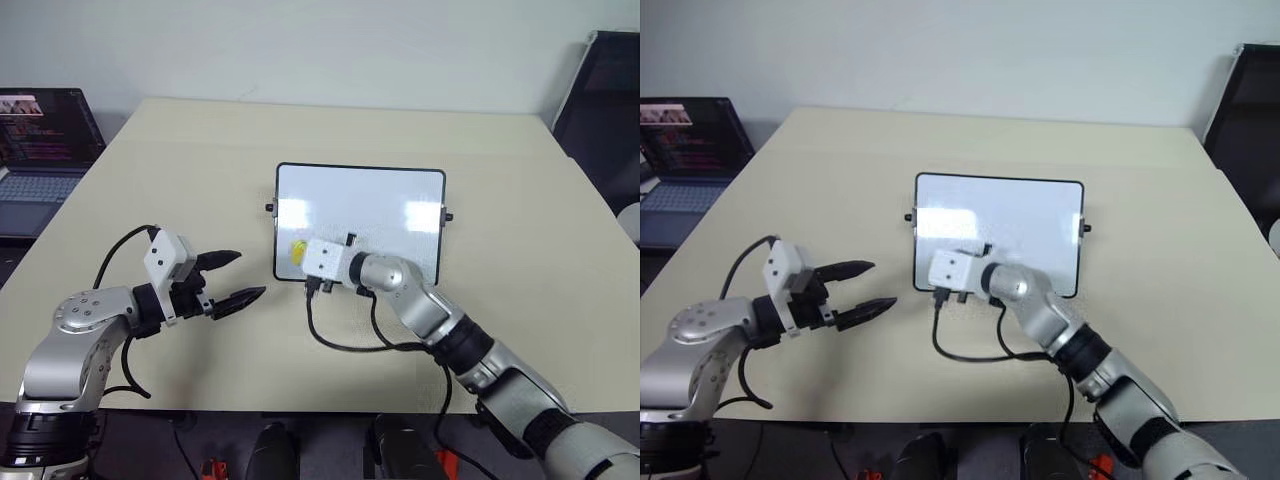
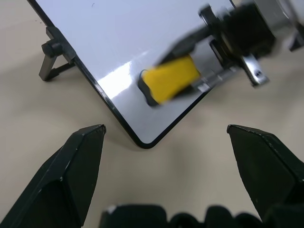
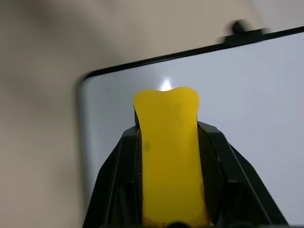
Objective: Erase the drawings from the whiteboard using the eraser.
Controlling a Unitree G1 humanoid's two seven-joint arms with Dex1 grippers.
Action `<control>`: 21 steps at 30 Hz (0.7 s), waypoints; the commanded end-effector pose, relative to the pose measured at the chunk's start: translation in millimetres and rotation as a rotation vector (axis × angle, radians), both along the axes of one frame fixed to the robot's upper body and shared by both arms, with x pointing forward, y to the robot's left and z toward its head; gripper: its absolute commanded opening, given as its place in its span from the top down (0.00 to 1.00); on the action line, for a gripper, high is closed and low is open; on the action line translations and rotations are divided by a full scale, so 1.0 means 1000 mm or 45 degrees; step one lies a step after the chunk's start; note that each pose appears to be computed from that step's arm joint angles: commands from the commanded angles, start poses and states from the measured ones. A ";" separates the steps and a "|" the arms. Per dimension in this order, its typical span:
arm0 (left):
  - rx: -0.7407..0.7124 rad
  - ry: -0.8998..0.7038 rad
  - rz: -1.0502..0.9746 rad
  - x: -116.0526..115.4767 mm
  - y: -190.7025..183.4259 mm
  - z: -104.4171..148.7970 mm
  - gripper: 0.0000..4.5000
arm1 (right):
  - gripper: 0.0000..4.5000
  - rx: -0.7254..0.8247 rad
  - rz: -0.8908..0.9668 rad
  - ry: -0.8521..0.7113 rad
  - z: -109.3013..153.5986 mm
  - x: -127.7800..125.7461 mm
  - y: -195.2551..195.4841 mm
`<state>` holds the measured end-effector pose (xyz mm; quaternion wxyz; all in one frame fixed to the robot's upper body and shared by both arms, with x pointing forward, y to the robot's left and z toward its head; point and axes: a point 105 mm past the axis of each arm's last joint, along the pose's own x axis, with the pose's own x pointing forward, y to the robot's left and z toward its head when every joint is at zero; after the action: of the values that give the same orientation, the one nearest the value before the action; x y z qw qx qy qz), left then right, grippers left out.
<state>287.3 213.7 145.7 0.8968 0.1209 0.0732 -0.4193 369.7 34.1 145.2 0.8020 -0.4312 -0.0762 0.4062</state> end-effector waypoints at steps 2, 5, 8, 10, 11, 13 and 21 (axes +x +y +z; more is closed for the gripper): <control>0.013 -0.043 -0.006 -0.008 -0.001 0.010 0.00 | 0.73 -0.064 0.033 0.031 -0.009 -0.002 -0.001; 0.014 -0.045 -0.004 -0.012 -0.002 0.012 0.00 | 0.73 -0.176 0.106 0.155 -0.032 -0.017 -0.004; 0.014 -0.041 0.002 -0.018 -0.002 0.013 0.00 | 0.73 -0.220 0.115 0.140 -0.034 -0.018 -0.008; 0.013 -0.039 0.003 -0.021 -0.003 0.013 0.00 | 0.73 -0.176 0.025 0.042 -0.020 -0.005 -0.013; 0.013 -0.039 0.003 -0.022 -0.003 0.013 0.00 | 0.73 -0.152 -0.020 -0.007 -0.012 0.002 -0.016; 0.012 -0.039 0.002 -0.027 -0.005 0.013 0.00 | 0.73 -0.106 -0.089 -0.067 0.000 0.013 -0.024; 0.004 -0.042 -0.007 -0.042 -0.016 0.018 0.00 | 0.73 -0.261 0.021 0.074 -0.029 -0.001 -0.036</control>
<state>248.6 201.0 150.3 0.8967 0.1165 0.0804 -0.4193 372.0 7.1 136.7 0.7701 -0.4824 -0.0531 0.4140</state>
